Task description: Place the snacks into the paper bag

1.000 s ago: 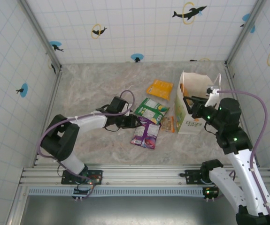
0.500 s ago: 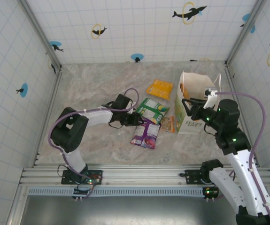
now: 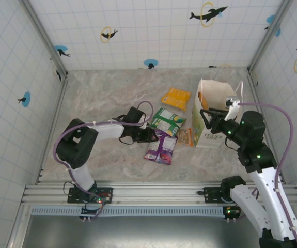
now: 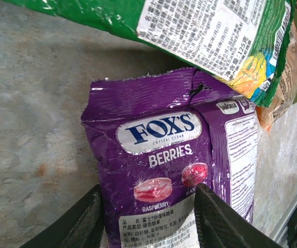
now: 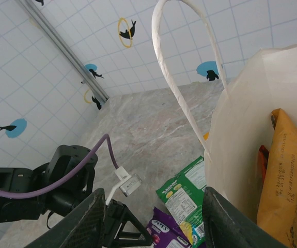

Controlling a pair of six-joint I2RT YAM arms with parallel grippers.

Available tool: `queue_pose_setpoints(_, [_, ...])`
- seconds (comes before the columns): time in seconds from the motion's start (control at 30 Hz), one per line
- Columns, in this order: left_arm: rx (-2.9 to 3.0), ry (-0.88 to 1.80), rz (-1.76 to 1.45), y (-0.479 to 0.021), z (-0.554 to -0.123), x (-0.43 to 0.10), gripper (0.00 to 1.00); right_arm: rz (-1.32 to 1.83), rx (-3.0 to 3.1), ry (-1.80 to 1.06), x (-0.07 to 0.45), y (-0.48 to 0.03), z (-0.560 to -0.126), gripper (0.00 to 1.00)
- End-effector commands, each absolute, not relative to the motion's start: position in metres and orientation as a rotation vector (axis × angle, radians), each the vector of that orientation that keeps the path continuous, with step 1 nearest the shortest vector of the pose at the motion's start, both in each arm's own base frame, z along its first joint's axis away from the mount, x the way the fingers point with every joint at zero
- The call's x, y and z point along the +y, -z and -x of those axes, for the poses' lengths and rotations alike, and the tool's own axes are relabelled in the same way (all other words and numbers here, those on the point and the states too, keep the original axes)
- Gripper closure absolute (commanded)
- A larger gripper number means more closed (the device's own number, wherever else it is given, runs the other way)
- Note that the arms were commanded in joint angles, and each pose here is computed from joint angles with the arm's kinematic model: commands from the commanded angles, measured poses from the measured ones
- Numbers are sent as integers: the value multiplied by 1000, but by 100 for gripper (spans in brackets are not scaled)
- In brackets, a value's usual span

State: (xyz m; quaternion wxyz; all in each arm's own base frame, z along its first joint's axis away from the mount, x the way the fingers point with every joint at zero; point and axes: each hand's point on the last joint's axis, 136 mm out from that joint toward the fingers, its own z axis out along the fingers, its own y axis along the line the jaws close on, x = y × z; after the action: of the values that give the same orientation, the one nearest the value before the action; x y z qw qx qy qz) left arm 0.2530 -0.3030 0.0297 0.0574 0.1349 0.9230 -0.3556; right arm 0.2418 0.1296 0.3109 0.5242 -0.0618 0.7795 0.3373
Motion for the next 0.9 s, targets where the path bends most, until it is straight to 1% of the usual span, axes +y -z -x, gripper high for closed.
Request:
queue_pose_setpoints(0.0, [2839, 1103, -420, -21, -239, -306, 56, 163, 1828, -809, 129, -314, -241, 49])
queue_pose_setpoints(0.07, [2821, 1104, -432, -24, -242, -311, 59, 161, 1824, -804, 129, -315, -241, 49])
queue_pose_setpoints(0.13, [2802, 1101, -428, -27, -246, -313, 67, 160, 1820, -803, 129, -316, -242, 48])
queue_pose_setpoints(0.3, [2772, 1115, -446, -38, -250, -318, 94, 160, 1802, -796, 128, -321, -243, 49])
queue_pose_setpoints(0.37, [2749, 1112, -464, -47, -252, -319, 99, 163, 1790, -787, 127, -324, -244, 49])
queue_pose_setpoints(0.57, [2662, 1101, -523, -79, -255, -318, 100, 187, 1752, -772, 127, -331, -246, 50])
queue_pose_setpoints(0.87, [2501, 1087, -666, -124, -244, -308, 100, 249, 1700, -775, 134, -349, -249, 53])
